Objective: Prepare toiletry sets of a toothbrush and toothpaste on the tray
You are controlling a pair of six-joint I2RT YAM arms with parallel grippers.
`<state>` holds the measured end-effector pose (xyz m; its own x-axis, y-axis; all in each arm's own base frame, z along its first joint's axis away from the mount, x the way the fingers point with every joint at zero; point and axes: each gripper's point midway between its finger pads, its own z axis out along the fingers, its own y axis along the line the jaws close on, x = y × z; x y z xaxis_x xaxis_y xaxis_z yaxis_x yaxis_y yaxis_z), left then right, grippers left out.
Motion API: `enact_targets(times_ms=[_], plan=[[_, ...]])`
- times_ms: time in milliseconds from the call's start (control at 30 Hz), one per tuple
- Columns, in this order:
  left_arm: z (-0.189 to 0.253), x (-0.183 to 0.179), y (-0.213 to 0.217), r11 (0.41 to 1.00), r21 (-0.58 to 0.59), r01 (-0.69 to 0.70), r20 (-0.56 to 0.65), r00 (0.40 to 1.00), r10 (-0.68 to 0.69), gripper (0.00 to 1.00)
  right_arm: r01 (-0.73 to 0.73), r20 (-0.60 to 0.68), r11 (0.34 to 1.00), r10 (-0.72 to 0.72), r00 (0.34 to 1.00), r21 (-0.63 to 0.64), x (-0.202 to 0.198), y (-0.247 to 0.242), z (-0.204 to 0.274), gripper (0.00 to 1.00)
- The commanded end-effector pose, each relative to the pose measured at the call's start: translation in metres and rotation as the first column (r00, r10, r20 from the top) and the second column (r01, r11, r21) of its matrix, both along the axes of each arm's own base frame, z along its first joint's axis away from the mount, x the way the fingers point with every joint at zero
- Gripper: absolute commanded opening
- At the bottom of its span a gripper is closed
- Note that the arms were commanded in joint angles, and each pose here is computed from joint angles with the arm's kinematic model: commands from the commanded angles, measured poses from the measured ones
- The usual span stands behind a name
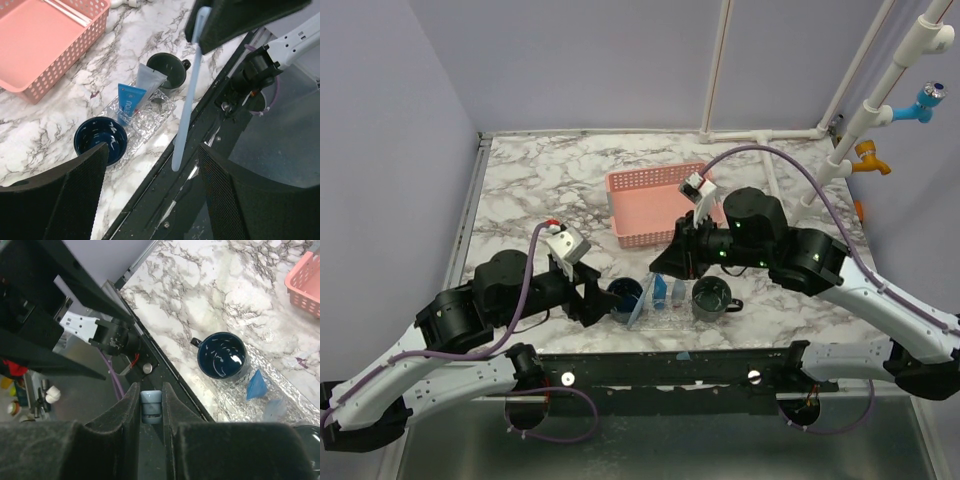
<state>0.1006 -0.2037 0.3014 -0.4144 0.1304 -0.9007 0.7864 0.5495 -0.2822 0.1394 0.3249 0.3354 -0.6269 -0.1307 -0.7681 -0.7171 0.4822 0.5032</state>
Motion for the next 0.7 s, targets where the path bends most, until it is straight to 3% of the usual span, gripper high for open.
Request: enact_targets(times_ms=[0,300,667], plan=[[0.013,-0.001,-0.007,0.998,-0.055,0.016,0.014,1.000,-0.015,0.73,0.061,0.097,0.994,-0.053,0.994,-0.087,-0.009,-0.019,-0.008,0.00],[0.014,0.000,-0.007,0.997,-0.071,0.006,0.012,1.000,-0.005,0.77,0.220,0.266,0.952,-0.161,0.951,-0.213,-0.035,-0.029,-0.034,0.00],[0.009,-0.002,0.004,0.995,-0.098,-0.017,0.021,1.000,0.019,0.84,0.428,0.408,0.884,-0.325,0.853,-0.190,-0.036,-0.052,-0.046,0.00]])
